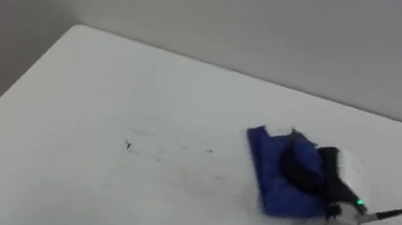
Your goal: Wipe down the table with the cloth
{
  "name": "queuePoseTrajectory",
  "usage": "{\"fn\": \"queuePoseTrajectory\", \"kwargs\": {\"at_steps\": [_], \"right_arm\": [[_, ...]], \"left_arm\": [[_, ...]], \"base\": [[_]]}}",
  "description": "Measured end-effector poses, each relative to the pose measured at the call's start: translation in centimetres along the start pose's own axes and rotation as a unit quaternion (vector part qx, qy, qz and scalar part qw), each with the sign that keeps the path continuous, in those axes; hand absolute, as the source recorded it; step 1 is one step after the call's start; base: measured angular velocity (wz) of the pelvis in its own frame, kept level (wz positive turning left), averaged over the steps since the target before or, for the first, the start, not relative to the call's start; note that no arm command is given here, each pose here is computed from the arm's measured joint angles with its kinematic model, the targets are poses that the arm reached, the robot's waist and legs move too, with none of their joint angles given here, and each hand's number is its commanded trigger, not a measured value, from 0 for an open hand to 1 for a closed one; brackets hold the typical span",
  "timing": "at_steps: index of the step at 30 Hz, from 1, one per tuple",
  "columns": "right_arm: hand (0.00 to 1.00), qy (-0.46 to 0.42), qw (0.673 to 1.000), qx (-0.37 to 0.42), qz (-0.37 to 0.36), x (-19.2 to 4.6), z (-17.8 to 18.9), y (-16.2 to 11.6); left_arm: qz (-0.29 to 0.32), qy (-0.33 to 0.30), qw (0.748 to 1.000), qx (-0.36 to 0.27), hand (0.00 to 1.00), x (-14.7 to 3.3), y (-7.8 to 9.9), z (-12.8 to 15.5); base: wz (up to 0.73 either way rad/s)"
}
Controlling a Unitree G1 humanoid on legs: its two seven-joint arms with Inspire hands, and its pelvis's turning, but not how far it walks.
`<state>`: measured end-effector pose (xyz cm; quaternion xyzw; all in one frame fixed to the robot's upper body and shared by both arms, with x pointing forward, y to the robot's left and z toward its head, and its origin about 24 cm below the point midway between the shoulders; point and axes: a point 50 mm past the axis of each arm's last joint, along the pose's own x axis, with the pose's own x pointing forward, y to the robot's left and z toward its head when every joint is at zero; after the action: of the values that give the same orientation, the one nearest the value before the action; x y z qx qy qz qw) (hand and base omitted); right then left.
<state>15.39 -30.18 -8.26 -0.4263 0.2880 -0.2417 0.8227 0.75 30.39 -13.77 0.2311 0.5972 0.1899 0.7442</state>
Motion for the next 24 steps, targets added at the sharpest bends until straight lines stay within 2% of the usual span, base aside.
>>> {"fn": "queuePoseTrajectory", "kwargs": {"at_steps": [1, 4, 6, 8, 10, 11, 13, 15, 17, 20, 23, 24], "right_arm": [[1.0, 0.045, 0.999, 0.001, -0.022, -0.5, -2.6, -1.1], [1.0, 0.119, 0.992, 0.01, -0.051, -2.1, -6.7, -2.9], [1.0, 0.121, 0.991, 0.015, -0.053, -2.2, -6.5, -2.8], [1.0, 0.089, 0.995, 0.018, -0.041, -1.5, -3.8, -1.9], [1.0, 0.009, 1.0, 0.017, -0.011, -0.2, 1.6, -0.6], [1.0, -0.061, 0.998, -0.002, 0.018, 0.3, 6.0, 0.4], [1.0, -0.204, 0.976, -0.041, 0.072, 0.0, 14.4, 2.2], [1.0, -0.284, 0.953, -0.03, 0.101, -1.0, 19.9, 2.9], [1.0, -0.327, 0.937, -0.027, 0.118, -1.4, 22.5, 2.8], [1.0, -0.323, 0.936, -0.039, 0.137, -1.3, 22.0, 3.2], [1.0, -0.269, 0.948, -0.078, 0.149, -0.5, 17.0, 4.1], [1.0, -0.26, 0.955, -0.069, 0.125, -0.5, 14.4, 3.6]], "left_arm": [[0.013, 0.002, 1.0, 0.0, 0.0, 0.1, 0.7, -0.2], [0.029, 0.006, 1.0, 0.003, 0.0, 0.2, 1.9, -0.5], [0.027, -0.002, 1.0, 0.0, 0.0, 0.4, 1.8, 0.2], [0.022, -0.015, 1.0, -0.009, 0.0, 0.5, 1.4, 1.4], [0.012, -0.031, 0.999, -0.004, 0.0, 0.5, 0.5, 2.5], [-0.007, -0.037, 0.999, 0.005, 0.0, 0.4, -0.9, 3.0], [-0.042, -0.057, 0.997, 0.018, 0.0, -0.1, -3.3, 4.3], [-0.056, -0.062, 0.996, 0.026, 0.0, -0.4, -4.3, 4.5], [-0.063, -0.053, 0.996, 0.029, 0.0, -0.6, -4.8, 4.0], [-0.062, 0.003, 0.998, 0.032, 0.0, -1.1, -4.6, 0.7], [-0.057, 0.035, 0.998, 0.021, 0.0, -1.4, -4.2, -1.2], [-0.054, 0.041, 0.998, 0.013, 0.0, -1.4, -4.0, -1.5]], "base": [[-0.22], [0.02], [-0.14], [-0.5], [-0.91], [-0.44], [0.09], [0.15], [0.3], [0.35], [0.08], [0.11]]}}
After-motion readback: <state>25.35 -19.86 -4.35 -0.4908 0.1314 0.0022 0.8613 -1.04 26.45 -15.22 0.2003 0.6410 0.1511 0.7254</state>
